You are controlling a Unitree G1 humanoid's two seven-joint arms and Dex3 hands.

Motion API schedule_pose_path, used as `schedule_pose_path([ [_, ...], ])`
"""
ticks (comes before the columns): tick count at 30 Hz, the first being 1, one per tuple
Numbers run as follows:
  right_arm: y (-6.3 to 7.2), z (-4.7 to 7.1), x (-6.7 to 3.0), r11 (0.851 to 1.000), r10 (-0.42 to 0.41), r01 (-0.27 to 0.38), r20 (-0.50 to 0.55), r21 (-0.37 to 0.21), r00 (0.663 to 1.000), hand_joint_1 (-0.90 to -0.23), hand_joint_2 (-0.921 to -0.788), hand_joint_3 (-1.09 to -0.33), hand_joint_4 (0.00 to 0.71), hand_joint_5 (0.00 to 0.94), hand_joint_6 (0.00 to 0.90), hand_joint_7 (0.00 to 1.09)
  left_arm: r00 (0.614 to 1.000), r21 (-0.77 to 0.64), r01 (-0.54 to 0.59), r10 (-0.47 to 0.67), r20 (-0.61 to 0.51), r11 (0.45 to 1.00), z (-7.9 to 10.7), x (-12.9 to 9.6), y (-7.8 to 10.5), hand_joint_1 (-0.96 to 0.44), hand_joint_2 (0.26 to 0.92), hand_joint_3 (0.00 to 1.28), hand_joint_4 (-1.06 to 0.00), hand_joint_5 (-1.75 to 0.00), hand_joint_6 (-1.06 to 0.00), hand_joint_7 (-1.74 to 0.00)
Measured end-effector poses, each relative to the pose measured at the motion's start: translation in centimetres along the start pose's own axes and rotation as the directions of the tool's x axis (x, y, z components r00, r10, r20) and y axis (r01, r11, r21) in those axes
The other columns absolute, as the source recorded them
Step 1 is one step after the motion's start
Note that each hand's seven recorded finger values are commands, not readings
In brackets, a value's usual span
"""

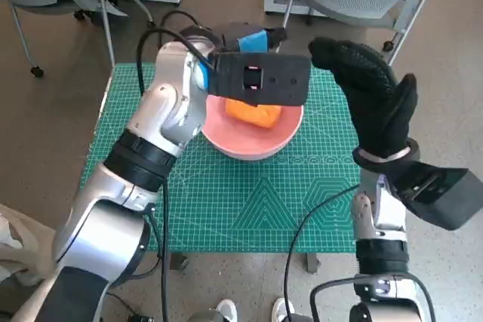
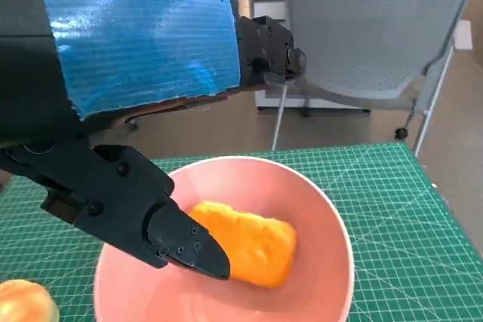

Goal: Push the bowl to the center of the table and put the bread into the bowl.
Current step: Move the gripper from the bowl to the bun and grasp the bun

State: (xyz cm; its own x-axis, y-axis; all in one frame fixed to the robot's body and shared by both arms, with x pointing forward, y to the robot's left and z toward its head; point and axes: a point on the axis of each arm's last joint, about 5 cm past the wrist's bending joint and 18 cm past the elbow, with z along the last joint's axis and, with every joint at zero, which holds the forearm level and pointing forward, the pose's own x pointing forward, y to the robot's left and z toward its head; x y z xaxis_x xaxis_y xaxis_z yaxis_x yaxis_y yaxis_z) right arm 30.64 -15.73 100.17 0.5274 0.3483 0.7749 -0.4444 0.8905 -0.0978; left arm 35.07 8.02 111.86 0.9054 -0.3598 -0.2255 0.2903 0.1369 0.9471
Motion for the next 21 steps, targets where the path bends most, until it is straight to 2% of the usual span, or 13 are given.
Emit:
schedule_pose_path([
  [17, 0.1, -0.1, 0.12, 1.000, 0.015, -0.015, 0.003, 0.008, 1.000, -0.707, -0.921, -0.833, 0.091, 0.006, -0.001, 0.32, 0.990, -0.060, -0.126, 0.122, -0.064, 0.990, -3.2, -5.2, 1.3, -0.39, 0.751, 0.00, 0.00, 0.00, -0.12, -0.03],
  [21, 0.3, -0.1, 0.28, 1.000, 0.026, -0.026, 0.006, 0.014, 1.000, -0.706, -0.921, -0.835, 0.093, 0.006, -0.001, 0.32, 0.982, -0.076, -0.170, 0.163, -0.098, 0.982, -4.9, -6.9, 1.5, -0.36, 0.738, 0.00, 0.00, 0.00, -0.13, -0.03],
])
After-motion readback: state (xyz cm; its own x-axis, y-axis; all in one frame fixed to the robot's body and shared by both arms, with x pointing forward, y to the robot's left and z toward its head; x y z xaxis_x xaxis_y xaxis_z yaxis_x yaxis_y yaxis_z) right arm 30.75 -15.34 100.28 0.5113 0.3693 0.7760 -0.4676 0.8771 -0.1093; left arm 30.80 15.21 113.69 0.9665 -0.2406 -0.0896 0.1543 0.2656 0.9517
